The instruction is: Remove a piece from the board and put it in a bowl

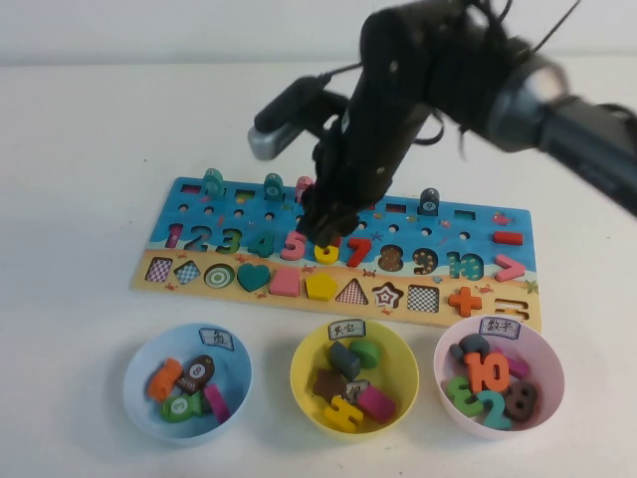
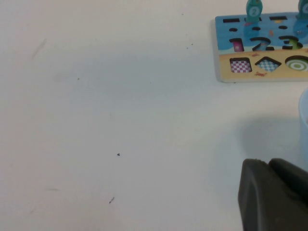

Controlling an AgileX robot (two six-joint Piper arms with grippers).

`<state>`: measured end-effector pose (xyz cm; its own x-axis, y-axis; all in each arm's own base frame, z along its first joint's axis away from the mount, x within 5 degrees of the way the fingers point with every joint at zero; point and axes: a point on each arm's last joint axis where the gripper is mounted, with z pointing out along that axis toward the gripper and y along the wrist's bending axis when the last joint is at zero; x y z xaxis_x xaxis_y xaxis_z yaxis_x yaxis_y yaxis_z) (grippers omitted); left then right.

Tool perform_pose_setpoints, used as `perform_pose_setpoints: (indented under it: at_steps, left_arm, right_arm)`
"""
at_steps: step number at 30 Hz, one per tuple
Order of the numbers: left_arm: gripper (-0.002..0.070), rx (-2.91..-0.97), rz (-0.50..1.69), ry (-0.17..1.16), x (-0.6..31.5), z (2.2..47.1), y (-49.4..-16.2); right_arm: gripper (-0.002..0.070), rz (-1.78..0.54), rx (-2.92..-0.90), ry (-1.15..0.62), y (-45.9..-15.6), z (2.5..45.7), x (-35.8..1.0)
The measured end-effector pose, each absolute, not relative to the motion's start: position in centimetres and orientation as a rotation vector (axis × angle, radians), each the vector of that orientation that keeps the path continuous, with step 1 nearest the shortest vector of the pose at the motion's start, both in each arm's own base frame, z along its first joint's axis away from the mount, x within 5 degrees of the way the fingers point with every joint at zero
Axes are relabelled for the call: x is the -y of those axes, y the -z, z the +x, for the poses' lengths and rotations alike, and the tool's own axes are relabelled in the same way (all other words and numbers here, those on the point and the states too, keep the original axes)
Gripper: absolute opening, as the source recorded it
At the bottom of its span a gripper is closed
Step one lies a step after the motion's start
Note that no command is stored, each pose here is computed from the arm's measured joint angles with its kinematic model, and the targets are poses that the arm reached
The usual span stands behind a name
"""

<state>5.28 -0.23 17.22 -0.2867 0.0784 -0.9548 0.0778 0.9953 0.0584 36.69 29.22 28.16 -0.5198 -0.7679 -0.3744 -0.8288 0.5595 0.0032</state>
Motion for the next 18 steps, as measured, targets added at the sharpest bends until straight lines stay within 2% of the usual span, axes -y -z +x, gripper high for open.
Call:
perform_pose_setpoints:
  at_steps: [5,8,10,13,18]
  left_arm:
    - [-0.0004,-1.863,0.113,-0.001,0.2,5.3,-17.2]
    - [-0.0004,-1.863,0.113,-0.001,0.2,5.3,-17.2]
    - [-0.0004,-1.863,0.113,-0.001,0.2,5.3,-17.2]
    - [-0.0005,-1.863,0.113,-0.001,0.2,5.3,-17.2]
    - [-0.0004,-1.863,0.113,-0.001,0.2,5.3,-17.2]
  right_arm:
    - [0.03,-1.269,-2.48,-0.325,-31.8,32.7,-26.7]
    - [0.03,-1.289,-2.557,-0.404,-31.0,29.8,-25.5]
    - [0.03,-1.361,-2.604,-0.392,-29.3,28.3,-25.4]
    - [0.03,-1.495,-2.631,-0.294,-26.8,26.9,-25.9]
    - [0.03,-1.647,-2.578,-0.11,-25.1,26.2,-27.2]
